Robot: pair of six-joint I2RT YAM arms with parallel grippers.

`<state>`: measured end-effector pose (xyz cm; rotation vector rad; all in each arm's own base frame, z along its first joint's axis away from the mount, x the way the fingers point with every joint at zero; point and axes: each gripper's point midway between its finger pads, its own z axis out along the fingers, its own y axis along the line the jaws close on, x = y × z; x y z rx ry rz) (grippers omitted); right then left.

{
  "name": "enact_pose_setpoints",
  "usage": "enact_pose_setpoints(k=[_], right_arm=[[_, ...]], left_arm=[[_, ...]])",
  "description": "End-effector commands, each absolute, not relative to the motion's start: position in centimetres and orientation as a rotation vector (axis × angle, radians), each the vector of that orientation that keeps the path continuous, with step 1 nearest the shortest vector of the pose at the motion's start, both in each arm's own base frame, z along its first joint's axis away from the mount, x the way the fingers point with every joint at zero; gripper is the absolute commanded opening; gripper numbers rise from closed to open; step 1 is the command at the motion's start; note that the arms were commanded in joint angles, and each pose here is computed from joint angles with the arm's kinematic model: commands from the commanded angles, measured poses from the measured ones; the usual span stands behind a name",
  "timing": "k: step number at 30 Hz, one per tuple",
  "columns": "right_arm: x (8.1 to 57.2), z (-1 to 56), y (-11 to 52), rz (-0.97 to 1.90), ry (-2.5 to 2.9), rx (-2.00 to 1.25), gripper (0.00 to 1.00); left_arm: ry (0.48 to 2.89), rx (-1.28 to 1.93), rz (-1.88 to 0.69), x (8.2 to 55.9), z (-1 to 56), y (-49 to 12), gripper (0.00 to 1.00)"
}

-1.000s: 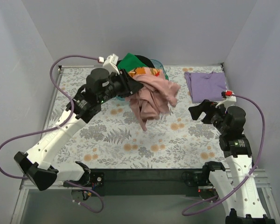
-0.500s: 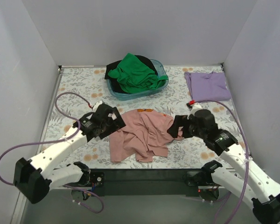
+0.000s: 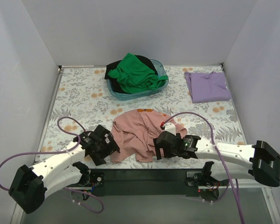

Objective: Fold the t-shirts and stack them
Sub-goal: Flatten the tshirt out

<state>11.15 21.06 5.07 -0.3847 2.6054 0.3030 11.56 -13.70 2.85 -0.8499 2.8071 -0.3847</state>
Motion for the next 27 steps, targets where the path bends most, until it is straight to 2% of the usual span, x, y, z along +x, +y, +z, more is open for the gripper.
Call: enact_pose_setpoints(k=[1, 7, 11, 12, 14, 15, 19, 21, 27], right_arm=[[12.7, 6.2, 21.6, 0.297, 2.547, -0.212, 0.98], [13.1, 5.6, 21.4, 0.312, 2.521, -0.134, 0.98], [13.3, 4.9, 21.2, 0.284, 2.539, -0.102, 0.97], [13.4, 4.8, 21.2, 0.282, 2.544, -0.093, 0.96], [13.9, 5.0, 21.1, 0.282, 2.535, -0.071, 0.96], [14.2, 5.3, 21.2, 0.287, 2.528, -0.066, 0.96], [15.5, 7.5, 22.4, 0.355, 2.476, -0.070, 0.98], [15.7, 9.0, 23.9, 0.414, 2.443, -0.178, 0.98], [16.6, 10.9, 28.0, 0.485, 2.405, -0.370, 0.94]], left_arm=[[2.890, -0.885, -0.491, 9.7, 2.0, -14.9, 0.95], [2.931, -0.860, -0.595, 8.8, 1.0, -16.1, 0.77], [2.935, -0.834, -0.602, 9.0, 0.7, -16.6, 0.54], [2.934, -0.832, -0.587, 9.1, 0.7, -16.7, 0.47], [2.918, -0.812, -0.550, 9.5, 0.5, -16.5, 0.13], [2.911, -0.815, -0.524, 9.6, 0.4, -16.3, 0.00], [2.811, -0.884, -0.423, 11.2, 1.4, -15.0, 0.00], [2.743, -0.933, -0.297, 11.7, 1.4, -13.1, 0.00], [2.697, -0.967, -0.269, 12.3, 1.6, -12.6, 0.00]])
